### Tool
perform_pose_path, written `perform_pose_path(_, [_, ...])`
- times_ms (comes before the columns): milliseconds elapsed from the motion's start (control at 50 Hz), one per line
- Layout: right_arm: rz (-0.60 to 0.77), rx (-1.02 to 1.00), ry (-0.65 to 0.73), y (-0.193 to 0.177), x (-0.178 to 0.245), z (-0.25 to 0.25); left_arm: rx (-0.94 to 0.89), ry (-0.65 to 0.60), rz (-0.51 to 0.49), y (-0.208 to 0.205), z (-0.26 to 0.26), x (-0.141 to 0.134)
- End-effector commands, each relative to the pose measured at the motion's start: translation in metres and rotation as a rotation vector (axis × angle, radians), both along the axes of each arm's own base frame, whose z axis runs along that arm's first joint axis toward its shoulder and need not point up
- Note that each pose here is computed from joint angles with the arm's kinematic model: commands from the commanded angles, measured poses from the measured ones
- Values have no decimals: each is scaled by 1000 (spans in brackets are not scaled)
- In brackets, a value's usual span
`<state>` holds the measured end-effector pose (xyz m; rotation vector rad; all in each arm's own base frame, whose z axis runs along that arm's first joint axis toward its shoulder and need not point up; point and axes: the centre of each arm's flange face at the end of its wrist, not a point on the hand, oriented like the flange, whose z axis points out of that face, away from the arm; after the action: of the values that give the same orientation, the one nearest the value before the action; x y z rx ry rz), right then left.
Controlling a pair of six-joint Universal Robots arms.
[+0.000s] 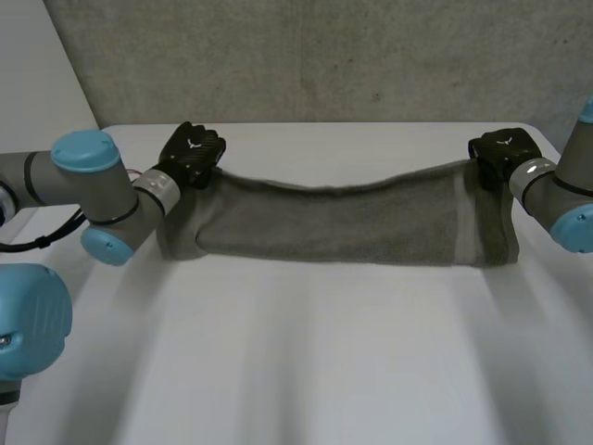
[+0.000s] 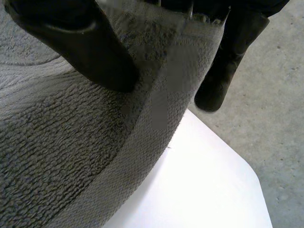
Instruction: Fold the towel.
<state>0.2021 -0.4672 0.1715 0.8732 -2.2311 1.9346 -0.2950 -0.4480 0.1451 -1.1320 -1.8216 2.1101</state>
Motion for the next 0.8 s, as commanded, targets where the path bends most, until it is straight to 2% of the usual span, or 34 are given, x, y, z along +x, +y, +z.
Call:
perform_pose_path(20, [8,4,-4,1,7,-3,1,-4,29,0,-1,0])
perform_pose_path(200, [4,-2,-29,18,20,20,13,-5,100,7,14,6])
perform_pose_path(280, [6,27,-97,45,17,46,23,-3,118,19,36,17])
perform_pose_path(400, [35,46,-109,85,12,64,32,-3,126,44,62,30])
perform_pose_path(460, [49,57,-111,94,11,64,35,-4,126,52,68,32])
perform_pose_path(500, [69,96,-100,107,8,56,60,-12,125,70,72,37])
perform_pose_path(620, [43,187,-6,113,-18,22,127,-33,122,105,64,46])
perform_pose_path(800, [9,252,80,101,-41,-22,152,-41,122,133,57,53])
